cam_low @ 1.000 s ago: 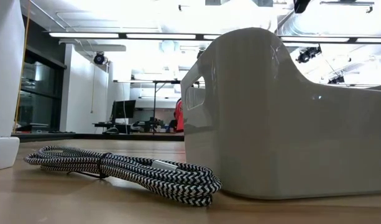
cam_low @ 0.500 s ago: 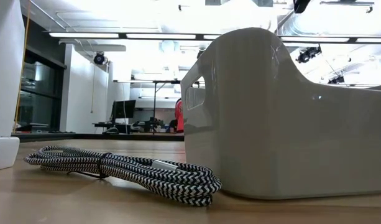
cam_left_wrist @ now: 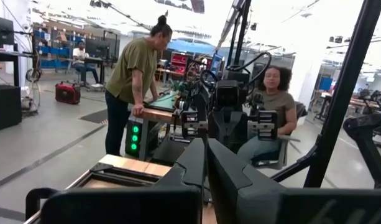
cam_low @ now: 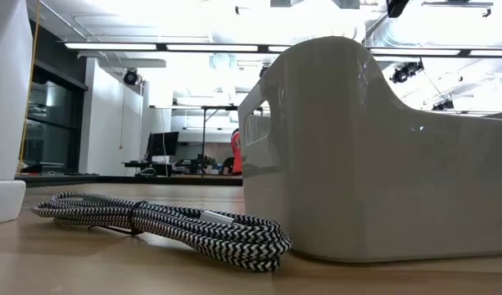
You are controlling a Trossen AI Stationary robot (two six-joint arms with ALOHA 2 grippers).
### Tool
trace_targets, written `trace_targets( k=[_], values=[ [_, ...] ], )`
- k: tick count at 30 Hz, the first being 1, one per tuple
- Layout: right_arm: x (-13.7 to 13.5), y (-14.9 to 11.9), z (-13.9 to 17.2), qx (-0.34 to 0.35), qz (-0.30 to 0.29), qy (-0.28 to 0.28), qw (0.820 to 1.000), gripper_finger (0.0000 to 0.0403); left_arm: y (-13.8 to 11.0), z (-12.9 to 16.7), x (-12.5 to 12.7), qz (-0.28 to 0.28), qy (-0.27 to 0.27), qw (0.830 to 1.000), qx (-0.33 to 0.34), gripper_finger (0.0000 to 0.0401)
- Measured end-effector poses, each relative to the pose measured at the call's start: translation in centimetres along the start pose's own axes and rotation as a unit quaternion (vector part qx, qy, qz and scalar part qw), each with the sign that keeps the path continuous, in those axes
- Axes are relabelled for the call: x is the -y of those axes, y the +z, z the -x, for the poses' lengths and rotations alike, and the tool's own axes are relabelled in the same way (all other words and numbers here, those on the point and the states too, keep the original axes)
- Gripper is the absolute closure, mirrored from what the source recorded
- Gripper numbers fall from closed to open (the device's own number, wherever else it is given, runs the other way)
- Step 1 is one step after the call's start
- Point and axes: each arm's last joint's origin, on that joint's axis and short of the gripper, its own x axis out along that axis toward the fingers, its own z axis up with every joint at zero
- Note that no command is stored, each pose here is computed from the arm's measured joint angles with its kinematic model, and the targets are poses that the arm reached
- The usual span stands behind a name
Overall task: Pick and place USB-C Cables
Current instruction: Put the black and white charger cable into the gray bin
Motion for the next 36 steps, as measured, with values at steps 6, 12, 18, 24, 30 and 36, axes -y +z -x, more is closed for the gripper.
trace_targets(
  k=[6,12,18,24,30,36],
  values=[
    [0.0,0.0,0.0,0.000,0.000,0.000,1.000,0.0403,-1.1,-0.9,0.0,-0.005,0.003,1.000,-0.021,0.0397],
    [0.0,0.0,0.0,-0.001,0.002,0.004,1.000,0.0403,-1.4,-1.2,0.0,-0.024,0.004,0.999,-0.028,0.0376],
    [-0.1,0.0,0.0,-0.002,-0.011,0.010,1.000,0.0403,-1.4,-1.2,0.0,-0.021,0.004,0.999,-0.028,0.0354],
    [-0.1,0.0,0.0,-0.003,-0.013,0.015,1.000,0.0403,-1.4,-1.2,0.0,-0.032,0.005,0.999,-0.027,0.0322],
    [-0.1,0.0,0.0,-0.003,-0.013,0.015,1.000,0.0403,-1.4,-1.2,0.0,-0.033,0.005,0.999,-0.027,0.0263],
    [-0.1,0.0,0.0,-0.003,-0.013,0.015,1.000,0.0403,-1.3,-1.2,0.1,-0.017,-0.009,0.999,-0.029,0.0201]
  ],
)
